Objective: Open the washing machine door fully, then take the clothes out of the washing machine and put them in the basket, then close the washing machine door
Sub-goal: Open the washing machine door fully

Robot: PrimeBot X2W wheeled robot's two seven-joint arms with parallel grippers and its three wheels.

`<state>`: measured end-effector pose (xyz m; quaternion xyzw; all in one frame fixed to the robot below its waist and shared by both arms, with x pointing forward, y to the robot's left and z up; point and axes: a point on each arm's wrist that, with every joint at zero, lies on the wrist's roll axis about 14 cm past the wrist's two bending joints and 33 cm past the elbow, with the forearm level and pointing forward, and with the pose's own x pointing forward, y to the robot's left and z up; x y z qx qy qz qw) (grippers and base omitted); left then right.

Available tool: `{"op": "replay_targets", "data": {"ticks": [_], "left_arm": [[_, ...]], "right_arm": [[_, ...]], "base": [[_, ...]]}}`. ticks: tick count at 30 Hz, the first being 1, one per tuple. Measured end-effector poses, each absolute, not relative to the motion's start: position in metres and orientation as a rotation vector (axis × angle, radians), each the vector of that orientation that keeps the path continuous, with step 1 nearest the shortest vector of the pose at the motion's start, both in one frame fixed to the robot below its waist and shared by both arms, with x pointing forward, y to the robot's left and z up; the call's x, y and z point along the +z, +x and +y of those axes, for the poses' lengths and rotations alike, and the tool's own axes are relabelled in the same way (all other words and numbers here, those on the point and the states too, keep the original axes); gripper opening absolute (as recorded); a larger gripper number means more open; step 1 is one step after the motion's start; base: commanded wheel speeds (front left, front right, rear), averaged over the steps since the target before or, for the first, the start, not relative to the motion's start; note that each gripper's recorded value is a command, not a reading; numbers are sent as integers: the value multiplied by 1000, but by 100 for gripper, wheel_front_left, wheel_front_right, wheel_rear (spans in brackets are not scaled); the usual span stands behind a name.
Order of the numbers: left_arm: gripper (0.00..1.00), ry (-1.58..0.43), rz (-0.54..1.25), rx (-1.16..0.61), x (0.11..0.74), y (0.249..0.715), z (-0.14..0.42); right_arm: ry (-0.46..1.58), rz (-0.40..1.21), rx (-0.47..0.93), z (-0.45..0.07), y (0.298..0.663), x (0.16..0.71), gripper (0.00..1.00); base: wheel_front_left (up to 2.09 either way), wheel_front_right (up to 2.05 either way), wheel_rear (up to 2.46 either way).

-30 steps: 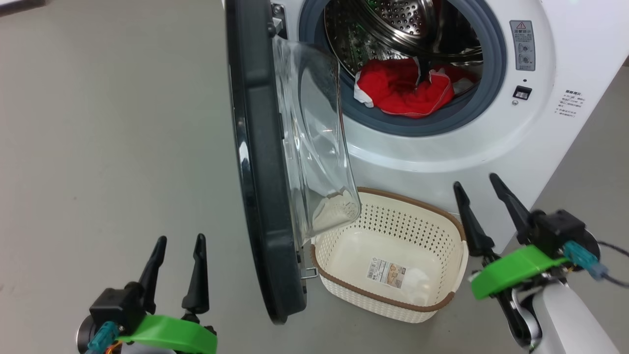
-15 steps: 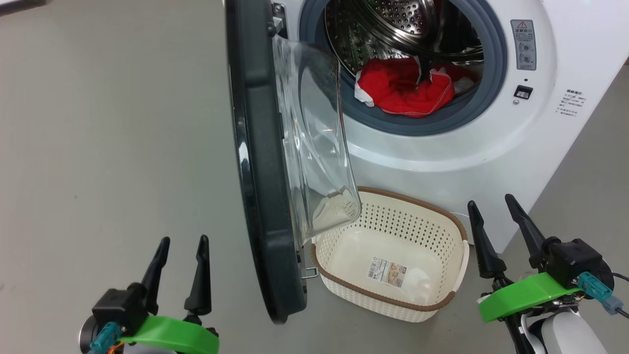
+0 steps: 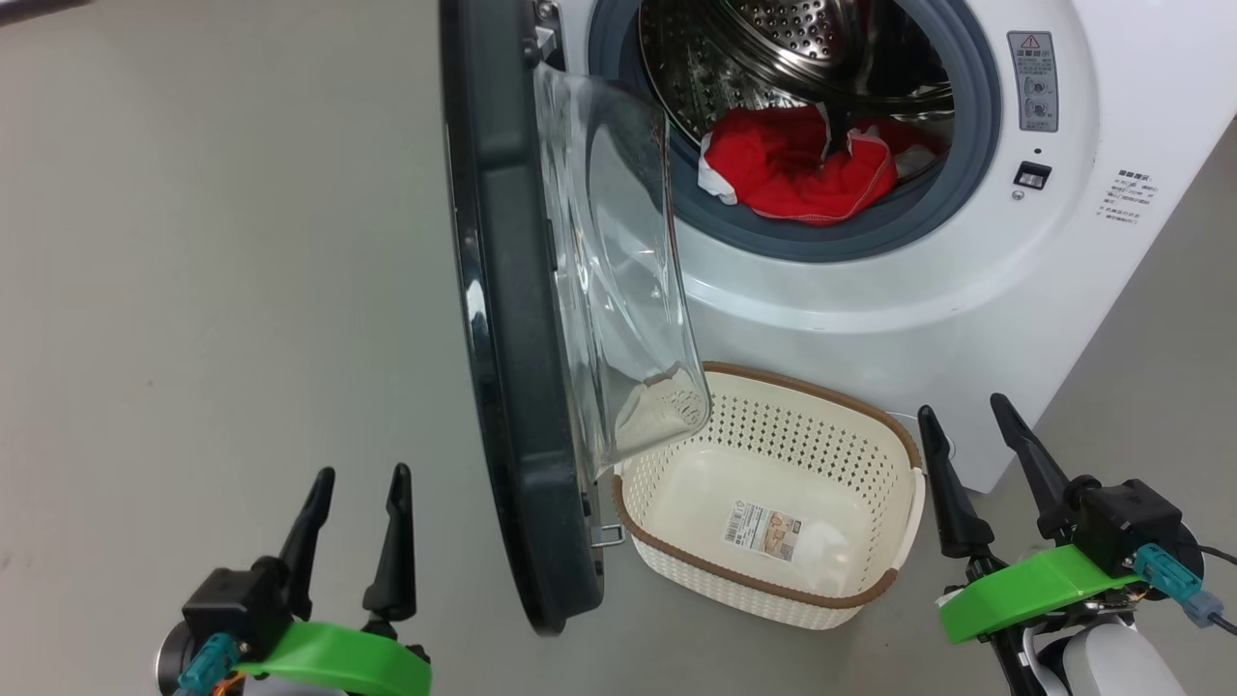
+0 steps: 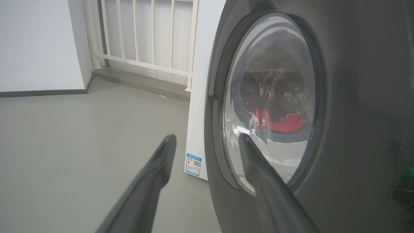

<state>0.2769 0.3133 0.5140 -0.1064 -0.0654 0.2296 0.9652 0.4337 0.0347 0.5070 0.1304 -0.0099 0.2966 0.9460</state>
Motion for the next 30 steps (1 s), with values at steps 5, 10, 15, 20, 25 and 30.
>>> {"op": "replay_targets", "data": {"ticks": [5,10,15,20,25,30], "left_arm": [[4,-214,-139,472,516,276,315],[0,-187,-196,471,536,279,319],[0,-136,-363,451,595,289,323],[0,-102,-520,414,650,291,316],[0,-74,-659,328,698,290,291],[0,-109,-691,210,718,296,257]], "right_arm": [[265,-17,603,34,433,506,100],[283,-7,609,37,431,505,100],[286,-5,613,38,429,505,100],[289,-2,615,39,428,505,100],[290,-1,613,38,427,506,100],[298,-1,602,34,428,506,100]], "base": [[0,0,0],[0,0,0],[0,0,0],[0,0,0],[0,0,0],[0,0,0]]}}
